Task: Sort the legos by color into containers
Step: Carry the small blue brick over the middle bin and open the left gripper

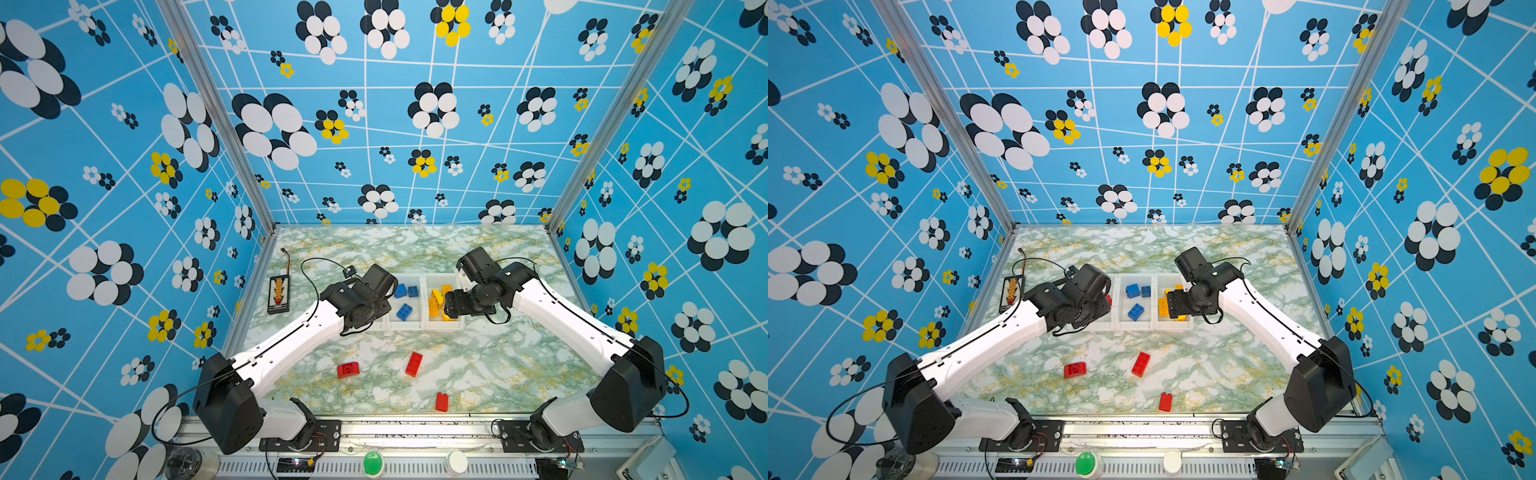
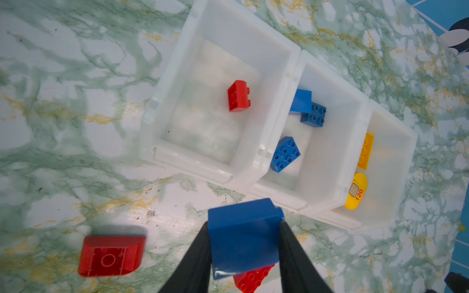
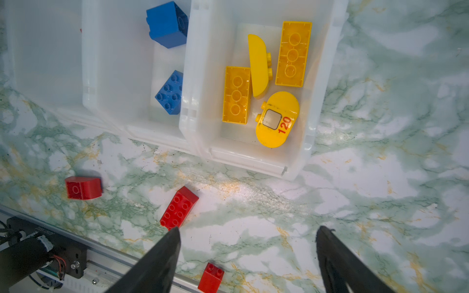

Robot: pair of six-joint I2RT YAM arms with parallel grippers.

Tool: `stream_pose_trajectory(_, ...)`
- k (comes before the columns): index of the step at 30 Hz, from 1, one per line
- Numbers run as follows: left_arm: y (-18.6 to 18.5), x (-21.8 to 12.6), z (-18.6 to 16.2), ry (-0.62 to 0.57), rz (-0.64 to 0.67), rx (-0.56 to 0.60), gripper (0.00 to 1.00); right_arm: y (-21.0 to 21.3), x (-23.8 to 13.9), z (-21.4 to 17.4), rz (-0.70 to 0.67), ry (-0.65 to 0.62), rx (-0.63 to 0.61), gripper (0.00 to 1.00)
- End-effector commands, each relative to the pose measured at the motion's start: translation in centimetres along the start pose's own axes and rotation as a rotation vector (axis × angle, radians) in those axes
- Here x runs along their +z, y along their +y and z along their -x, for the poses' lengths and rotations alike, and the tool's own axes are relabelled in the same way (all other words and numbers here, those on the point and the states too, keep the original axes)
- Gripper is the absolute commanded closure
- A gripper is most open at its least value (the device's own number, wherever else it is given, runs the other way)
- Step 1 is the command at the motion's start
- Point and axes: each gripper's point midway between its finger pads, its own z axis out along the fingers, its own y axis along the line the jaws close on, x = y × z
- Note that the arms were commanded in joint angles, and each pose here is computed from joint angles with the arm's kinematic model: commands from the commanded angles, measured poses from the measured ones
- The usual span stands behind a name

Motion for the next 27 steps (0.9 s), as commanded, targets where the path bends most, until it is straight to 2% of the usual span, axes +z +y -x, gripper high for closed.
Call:
stream_pose_trajectory(1, -2.8, 1.1, 0.7, 0.002, -0.03, 0.087, 0.67, -0.6, -0.8, -0.3, 0.006, -0.018, 0.018, 0.15)
stream_pose_trajectory(7, -6.4, 4.5, 0.7, 0.056, -0.052, 0.147, 0.67, -1.9, -1.3, -1.1, -0.009, -0.027, 0.056, 0.14)
stream_pose_trajectory(13, -8.4, 7.7, 0.6, 0.101, -0.04, 0.199, 0.67, -2.9, -1.8, -2.3, -0.025, -0.029, 0.086, 0.13)
stream_pose_trajectory(21, -8.0, 11.2, 1.1, 0.136, 0.0, 0.206, 0.67, -3.8, -2.3, -3.6, -0.041, -0.033, 0.117, 0.13)
stream_pose_trajectory(27, -7.5, 12.1, 1.2, 0.149, 0.022, 0.216, 0.64, -4.1, -2.5, -4.0, -0.047, -0.036, 0.13, 0.12)
